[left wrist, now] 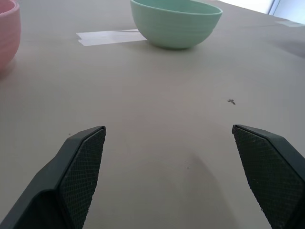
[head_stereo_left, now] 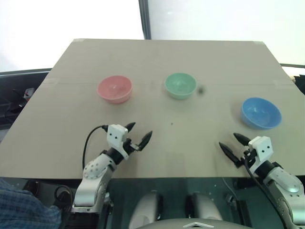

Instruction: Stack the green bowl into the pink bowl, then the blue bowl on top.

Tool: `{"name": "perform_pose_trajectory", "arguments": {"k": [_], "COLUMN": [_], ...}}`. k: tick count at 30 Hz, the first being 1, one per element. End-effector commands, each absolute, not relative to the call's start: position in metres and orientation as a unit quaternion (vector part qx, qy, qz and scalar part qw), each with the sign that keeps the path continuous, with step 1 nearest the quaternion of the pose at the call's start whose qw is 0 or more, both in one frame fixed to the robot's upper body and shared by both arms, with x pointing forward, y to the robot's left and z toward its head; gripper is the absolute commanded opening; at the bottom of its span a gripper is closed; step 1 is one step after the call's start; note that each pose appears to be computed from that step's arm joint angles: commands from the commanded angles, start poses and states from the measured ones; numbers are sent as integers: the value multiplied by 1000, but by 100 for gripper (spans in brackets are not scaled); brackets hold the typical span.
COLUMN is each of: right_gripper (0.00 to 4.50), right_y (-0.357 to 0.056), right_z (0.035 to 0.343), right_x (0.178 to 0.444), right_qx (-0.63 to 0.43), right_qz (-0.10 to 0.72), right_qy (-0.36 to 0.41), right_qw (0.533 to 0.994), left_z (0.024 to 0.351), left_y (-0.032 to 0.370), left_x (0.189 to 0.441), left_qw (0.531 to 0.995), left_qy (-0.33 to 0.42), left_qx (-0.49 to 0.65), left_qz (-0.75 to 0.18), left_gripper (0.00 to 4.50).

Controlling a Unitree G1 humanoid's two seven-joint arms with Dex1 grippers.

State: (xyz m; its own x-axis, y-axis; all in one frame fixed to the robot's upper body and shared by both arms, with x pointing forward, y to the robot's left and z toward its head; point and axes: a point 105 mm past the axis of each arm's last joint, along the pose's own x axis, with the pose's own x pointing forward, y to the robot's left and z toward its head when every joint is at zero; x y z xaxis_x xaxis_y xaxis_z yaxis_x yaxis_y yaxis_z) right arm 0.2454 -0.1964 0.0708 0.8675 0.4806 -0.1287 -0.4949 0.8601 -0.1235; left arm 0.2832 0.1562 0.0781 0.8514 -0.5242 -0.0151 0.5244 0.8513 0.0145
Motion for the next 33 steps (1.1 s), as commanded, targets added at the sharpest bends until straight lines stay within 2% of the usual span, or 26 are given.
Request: {"name": "perform_pose_trajectory", "arguments": {"k": [1, 4, 9, 12, 17, 23, 33], "right_gripper": [367, 367, 367, 367, 367, 367, 367], "right_y": [-192, -183, -158, -148, -143, -143, -131], "right_z": [90, 102, 143, 165, 180, 192, 203], "right_x": [247, 247, 241, 239, 236, 236, 228], "right_qx": [-76, -60, -4, 8, 7, 7, 6], "right_qz": [262, 284, 356, 382, 402, 404, 423], "right_qy": [11, -4, -56, -81, -84, -92, -114], "right_qw": [962, 957, 933, 921, 912, 910, 899], "left_z": [94, 99, 109, 119, 145, 170, 142], "left_y": [155, 154, 157, 165, 181, 203, 242], "left_x": [285, 288, 302, 316, 340, 359, 369], "left_qw": [961, 960, 960, 963, 964, 955, 928], "left_qy": [-26, -32, -24, -36, -56, -42, 70], "left_qx": [17, 21, 39, 94, 180, 264, 339], "left_qz": [-277, -279, -277, -251, -190, -126, -136], "left_gripper": [450, 450, 450, 450, 450, 450, 450]}}
